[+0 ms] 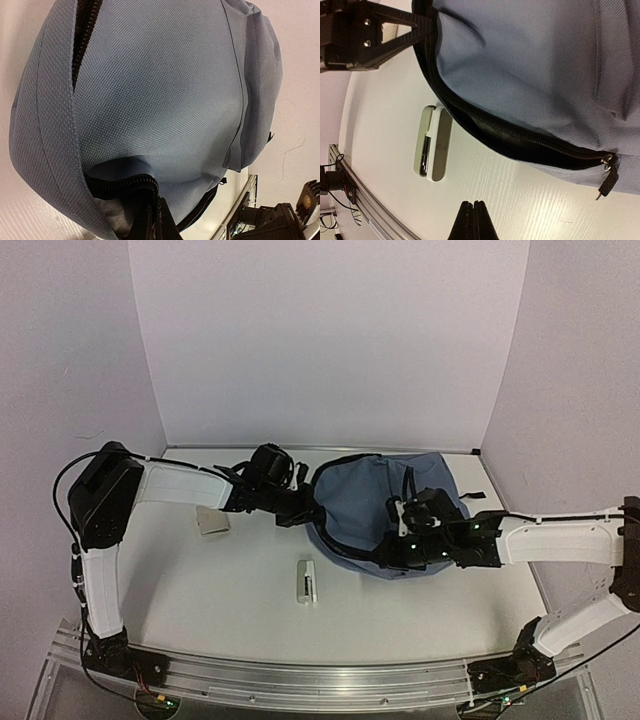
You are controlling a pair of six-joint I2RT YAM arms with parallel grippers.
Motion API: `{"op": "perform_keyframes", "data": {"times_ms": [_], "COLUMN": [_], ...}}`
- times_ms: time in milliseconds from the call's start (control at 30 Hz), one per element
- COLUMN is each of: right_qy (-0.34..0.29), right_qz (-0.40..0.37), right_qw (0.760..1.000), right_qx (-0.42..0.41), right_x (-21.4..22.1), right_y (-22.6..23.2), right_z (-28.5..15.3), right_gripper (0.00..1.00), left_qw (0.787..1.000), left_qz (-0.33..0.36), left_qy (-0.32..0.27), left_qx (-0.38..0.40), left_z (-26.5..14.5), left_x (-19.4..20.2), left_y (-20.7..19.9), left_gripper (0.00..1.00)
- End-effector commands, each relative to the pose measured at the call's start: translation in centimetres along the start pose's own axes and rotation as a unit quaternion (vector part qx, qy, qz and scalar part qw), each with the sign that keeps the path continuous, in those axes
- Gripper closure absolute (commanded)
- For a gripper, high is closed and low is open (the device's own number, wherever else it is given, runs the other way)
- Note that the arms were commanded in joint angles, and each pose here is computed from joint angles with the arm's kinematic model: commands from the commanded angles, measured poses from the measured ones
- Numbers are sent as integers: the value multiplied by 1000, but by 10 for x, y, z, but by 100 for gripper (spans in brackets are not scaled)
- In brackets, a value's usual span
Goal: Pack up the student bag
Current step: Zip the student bag at the center of the board.
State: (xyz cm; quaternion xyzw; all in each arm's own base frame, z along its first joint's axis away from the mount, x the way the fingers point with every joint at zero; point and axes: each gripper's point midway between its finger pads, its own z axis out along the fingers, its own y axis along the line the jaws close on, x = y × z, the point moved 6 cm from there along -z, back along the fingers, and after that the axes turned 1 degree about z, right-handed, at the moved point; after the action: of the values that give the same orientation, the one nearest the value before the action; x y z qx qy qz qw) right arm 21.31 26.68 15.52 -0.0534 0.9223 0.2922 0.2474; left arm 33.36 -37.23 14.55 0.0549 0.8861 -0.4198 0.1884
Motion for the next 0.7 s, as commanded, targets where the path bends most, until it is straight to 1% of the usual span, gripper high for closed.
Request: {"op": "perform_keyframes", "data": {"times_ms": [0,100,133,167,200,233,267,300,367,467,533,667], "right_qy": [-49,-51,-49,-47,-46,-40,-36,-31,-23,-21,-19,-1], "right_qz": [7,5,5,8,13,23,34,47,70,76,72,67], "right_qw": [998,998,999,999,999,998,997,996,993,990,990,991], "right_qx": [-24,-28,-20,-6,13,40,59,75,96,113,119,114], "right_x": [-15,-16,-16,-14,-13,-10,-8,-6,-1,2,2,4], "right_y": [9,10,8,2,-6,-19,-32,-46,-71,-91,-96,-97], "right_z": [-28,-32,-30,-27,-25,-22,-20,-18,-17,-18,-16,-5], "right_gripper": [100,100,98,91,82,70,64,62,61,54,54,59], "left_qw": [999,999,999,999,999,999,999,999,999,999,999,999], "left_qz": [22,23,23,23,23,24,24,23,22,21,20,19], "left_qy": [-42,-43,-43,-43,-42,-43,-42,-42,-40,-40,-40,-39], "left_qx": [4,2,2,2,1,1,1,2,3,6,8,13], "left_z": [-19,-21,-21,-21,-21,-22,-22,-23,-24,-26,-26,-25], "left_x": [-25,-26,-27,-27,-27,-27,-27,-26,-25,-24,-24,-24], "left_y": [-14,-13,-13,-13,-13,-13,-13,-14,-14,-14,-14,-16], "left_gripper": [100,100,100,100,100,100,100,100,100,100,100,100]}}
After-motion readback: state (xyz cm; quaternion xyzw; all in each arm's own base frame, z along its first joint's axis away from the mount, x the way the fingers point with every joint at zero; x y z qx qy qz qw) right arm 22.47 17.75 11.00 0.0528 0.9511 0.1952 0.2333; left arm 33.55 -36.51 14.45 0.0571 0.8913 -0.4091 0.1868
